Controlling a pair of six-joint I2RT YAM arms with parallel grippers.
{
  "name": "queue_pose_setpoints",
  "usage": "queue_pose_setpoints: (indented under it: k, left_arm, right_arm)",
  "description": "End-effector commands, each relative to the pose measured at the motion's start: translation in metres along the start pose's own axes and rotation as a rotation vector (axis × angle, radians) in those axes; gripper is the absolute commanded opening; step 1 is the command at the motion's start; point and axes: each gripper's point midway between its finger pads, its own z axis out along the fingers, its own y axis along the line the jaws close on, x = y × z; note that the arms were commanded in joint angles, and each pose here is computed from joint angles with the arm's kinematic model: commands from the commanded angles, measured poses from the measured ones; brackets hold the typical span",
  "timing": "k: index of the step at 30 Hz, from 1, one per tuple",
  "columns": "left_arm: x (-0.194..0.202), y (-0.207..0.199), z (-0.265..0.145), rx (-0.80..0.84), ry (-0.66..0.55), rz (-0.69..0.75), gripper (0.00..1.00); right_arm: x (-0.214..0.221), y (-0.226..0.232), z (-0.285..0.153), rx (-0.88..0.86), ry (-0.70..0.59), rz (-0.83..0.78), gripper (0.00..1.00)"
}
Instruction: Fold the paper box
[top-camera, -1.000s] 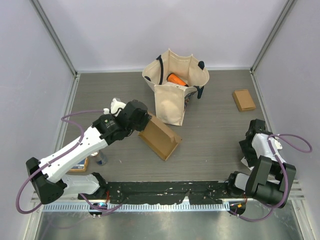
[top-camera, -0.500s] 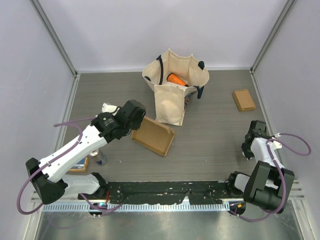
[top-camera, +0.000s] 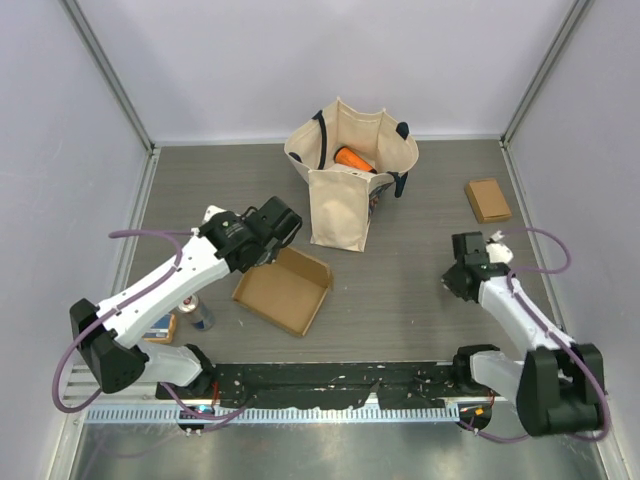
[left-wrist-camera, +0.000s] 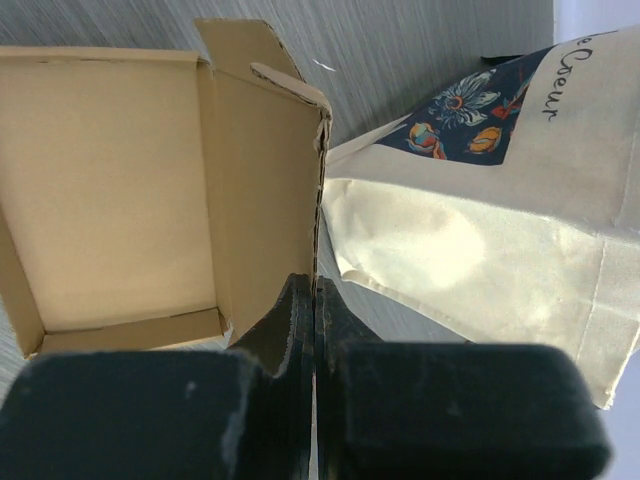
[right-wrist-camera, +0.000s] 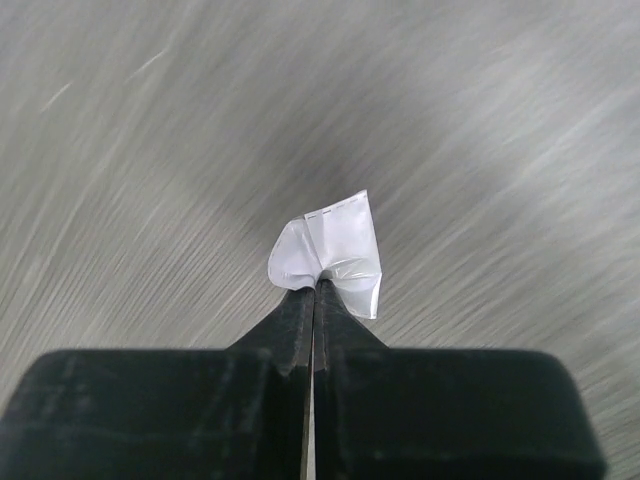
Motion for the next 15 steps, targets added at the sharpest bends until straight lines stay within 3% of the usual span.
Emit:
queue_pose_setpoints:
  k: [1, 3, 7, 9, 11, 12, 15]
  left_arm:
    - [-0.021, -0.020, -0.002, -0.017, -0.081, -0.494, 0.00]
    - [-0.020, -0.022, -0.001, -0.022, -0.083, -0.529, 0.00]
    - [-0.025, -0.023, -0.001, -0.043, -0.120, -0.524, 0.00]
    - [-0.031, -0.023, -0.005, -0.058, -0.138, -0.527, 0.00]
    - [-0.030, -0.019, -0.004, -0.088, -0.124, -0.541, 0.00]
    - [-0.029, -0.019, -0.004, -0.096, -0.111, -0.557, 0.00]
    - [-0.024, -0.012, -0.003, -0.138, -0.078, -0.576, 0.00]
  right_arm:
    - [0.032, 0.060, -0.054, -0.326, 0.007, -0.193, 0.01]
    - [0.070, 0.074, -0.085, -0.534, 0.021, -0.356, 0.01]
    - [0.138, 0.109, -0.170, -1.084, 0.111, -0.531, 0.01]
    - [0.172, 0.106, -0.195, -1.203, 0.145, -0.650, 0.01]
    - [0.186, 0.118, -0.221, -1.297, 0.101, -0.707, 0.01]
    - [0.215, 0.120, -0.243, -1.374, 0.096, -0.834, 0.01]
    - [0.254, 0.138, -0.265, -1.426, -0.035, -1.004, 0.01]
